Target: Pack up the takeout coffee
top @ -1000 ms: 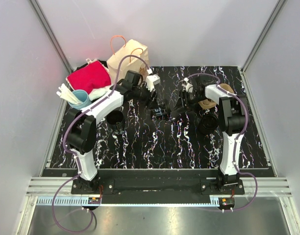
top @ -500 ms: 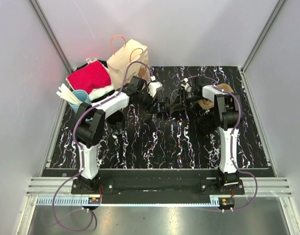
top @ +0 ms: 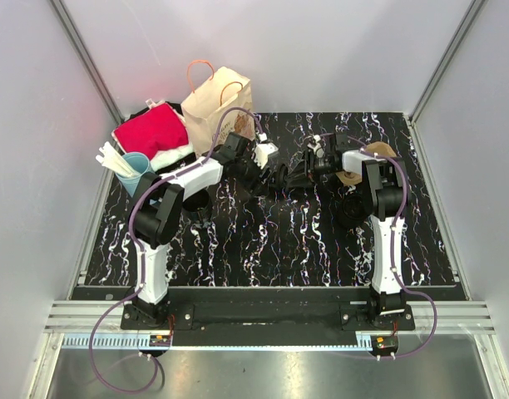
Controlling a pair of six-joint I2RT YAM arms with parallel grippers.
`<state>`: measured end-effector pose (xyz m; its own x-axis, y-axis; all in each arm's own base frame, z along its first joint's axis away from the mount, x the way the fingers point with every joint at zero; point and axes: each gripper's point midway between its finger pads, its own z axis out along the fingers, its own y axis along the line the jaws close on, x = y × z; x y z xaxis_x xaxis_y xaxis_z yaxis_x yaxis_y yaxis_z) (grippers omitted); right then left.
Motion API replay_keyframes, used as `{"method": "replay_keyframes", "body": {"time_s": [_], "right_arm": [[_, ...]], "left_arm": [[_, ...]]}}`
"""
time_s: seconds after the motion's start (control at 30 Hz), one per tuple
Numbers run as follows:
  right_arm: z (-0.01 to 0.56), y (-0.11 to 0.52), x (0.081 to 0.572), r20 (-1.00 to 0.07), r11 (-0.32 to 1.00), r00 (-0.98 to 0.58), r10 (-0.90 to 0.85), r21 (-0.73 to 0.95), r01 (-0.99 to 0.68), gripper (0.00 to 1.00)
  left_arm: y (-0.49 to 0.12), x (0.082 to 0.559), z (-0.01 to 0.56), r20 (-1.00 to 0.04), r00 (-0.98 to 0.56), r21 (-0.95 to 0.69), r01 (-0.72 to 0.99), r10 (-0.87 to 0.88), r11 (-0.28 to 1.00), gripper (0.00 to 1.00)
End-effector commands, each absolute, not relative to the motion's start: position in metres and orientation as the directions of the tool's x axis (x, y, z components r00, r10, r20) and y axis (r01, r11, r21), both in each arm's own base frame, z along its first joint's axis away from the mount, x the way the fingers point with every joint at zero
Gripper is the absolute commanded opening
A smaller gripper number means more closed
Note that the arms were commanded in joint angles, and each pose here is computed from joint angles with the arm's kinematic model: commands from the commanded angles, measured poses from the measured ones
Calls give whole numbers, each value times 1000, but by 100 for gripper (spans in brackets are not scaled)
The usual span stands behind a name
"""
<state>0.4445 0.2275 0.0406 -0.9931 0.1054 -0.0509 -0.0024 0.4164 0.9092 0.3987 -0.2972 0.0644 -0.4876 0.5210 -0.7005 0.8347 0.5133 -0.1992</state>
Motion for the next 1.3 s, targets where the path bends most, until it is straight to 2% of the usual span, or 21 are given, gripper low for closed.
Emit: {"method": "replay_keyframes", "body": {"time_s": [0.0,0.13,0.2,0.33,0.6,0.77,0.8,1.03,1.1,1.27], "right_arm": [[69,226,446,-150,412,-983,110,907,-92,47],[84,218,447,-302,479,-951,60,845,-238,52],[94,211,449,-410,528,-912,25,780,-337,53],[107,197,448,-562,592,-826,-41,652,-474,58],[124,193,436,-792,590,-571,-217,359,-723,60],[117,203,420,-858,551,-388,-337,155,-820,61],[122,209,424,-886,531,-308,-347,86,-843,61],[118,237,414,-899,450,-122,-420,-90,-888,60],[115,241,417,-889,455,-130,-439,-95,-885,60],[124,252,419,-883,502,-302,-360,89,-860,60]], "left_arm": [[-304,420,89,-764,-394,-110,859,510,500,66],[-303,420,93,-766,-384,-99,862,515,497,66],[-304,421,95,-767,-381,-95,863,517,496,67],[-304,425,96,-765,-370,-81,867,527,492,67],[-305,440,105,-776,-359,-66,864,518,499,68],[-305,450,112,-776,-422,-160,851,469,501,68],[-305,452,111,-774,-430,-169,848,465,503,68],[-307,457,96,-732,-505,-248,823,458,511,69],[-309,458,90,-722,-521,-268,817,456,510,69],[-309,458,86,-711,-540,-290,809,450,512,69]]}}
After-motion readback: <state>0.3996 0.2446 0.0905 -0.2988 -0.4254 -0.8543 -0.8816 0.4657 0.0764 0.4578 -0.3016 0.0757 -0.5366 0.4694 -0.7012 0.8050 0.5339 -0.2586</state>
